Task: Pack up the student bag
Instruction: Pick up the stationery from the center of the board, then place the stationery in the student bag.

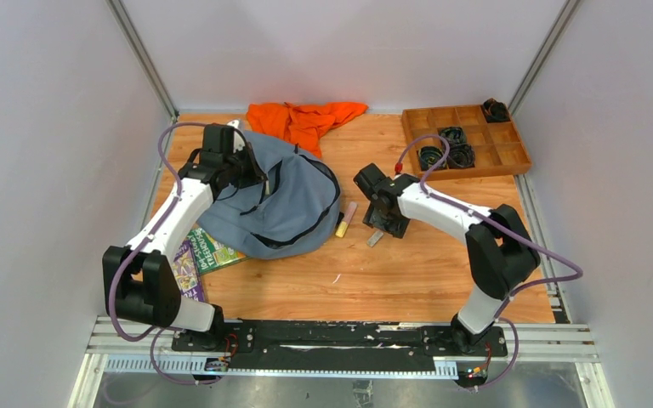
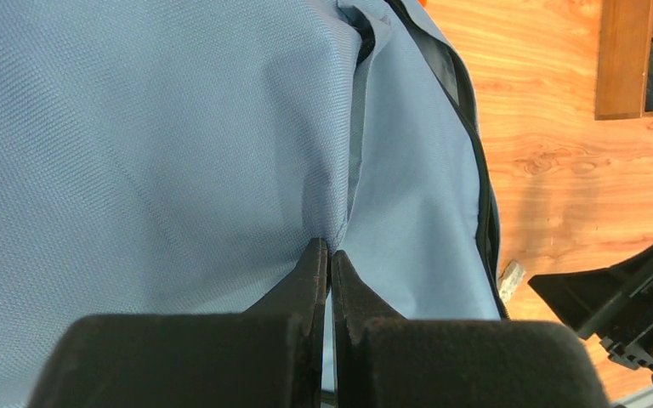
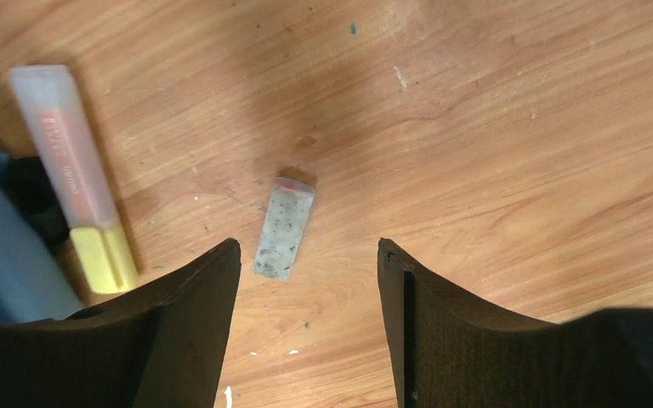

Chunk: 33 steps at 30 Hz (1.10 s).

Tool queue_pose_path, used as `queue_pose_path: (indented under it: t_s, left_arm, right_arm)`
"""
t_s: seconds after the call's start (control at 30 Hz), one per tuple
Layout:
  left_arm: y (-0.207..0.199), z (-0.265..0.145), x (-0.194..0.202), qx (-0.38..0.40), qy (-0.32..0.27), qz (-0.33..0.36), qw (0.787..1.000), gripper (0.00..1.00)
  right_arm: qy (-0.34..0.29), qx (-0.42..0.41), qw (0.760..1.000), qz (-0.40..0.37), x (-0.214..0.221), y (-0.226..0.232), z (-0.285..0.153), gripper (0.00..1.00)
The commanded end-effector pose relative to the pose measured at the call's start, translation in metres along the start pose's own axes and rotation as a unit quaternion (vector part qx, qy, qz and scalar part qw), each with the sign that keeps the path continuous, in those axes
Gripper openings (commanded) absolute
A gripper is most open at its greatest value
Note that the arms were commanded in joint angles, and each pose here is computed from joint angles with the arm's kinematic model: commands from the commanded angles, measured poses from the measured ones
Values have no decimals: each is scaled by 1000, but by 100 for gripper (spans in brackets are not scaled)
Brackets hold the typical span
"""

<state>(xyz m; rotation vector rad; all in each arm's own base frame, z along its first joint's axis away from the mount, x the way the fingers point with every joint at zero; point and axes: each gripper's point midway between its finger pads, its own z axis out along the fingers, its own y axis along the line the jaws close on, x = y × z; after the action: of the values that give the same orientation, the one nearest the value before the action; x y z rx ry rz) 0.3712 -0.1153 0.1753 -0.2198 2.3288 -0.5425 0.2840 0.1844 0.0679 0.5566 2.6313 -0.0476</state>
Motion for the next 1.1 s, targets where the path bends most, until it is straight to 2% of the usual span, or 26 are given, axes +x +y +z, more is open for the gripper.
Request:
queue_pose_path:
  t_s: [0.0,0.27,0.37,0.47,0.6,0.67,0.73,0.9,1.07]
  left_arm:
    - [-11,1,3,35,6,-4,999,0]
    - [-11,4,6,37,11,-3,999,0]
    - [-12,4,6,40,13,-4,999,0]
    - [-12,4,5,39,11,-5,999,0]
    - [-10,2,4,34,10,-3,999,0]
    - [-12,1,3,36,8,-1,999,0]
    - [-14,-2,0,39,3,1,999,0]
    - [-13,-4,-1,39,-3,2,999,0]
    - [-15,-2,1,44,3,-6,999,0]
  right_arm:
    - [33,40,998,30,16,-11,15,65]
    - [98,24,994,46,44,-1,40,64]
    - [102,29,993,52,47,-4,43,57]
    - [108,12,993,54,44,-2,39,40]
    - [83,-47,995,30,23,16,19,19]
    - [69,-108,992,0,10,37,3,16]
    - [44,-186,981,-29,-6,64,-17,15]
    - [4,-397,913,-91,-23,139,-84,22]
    - [25,-465,873,-145,-14,195,-108,22]
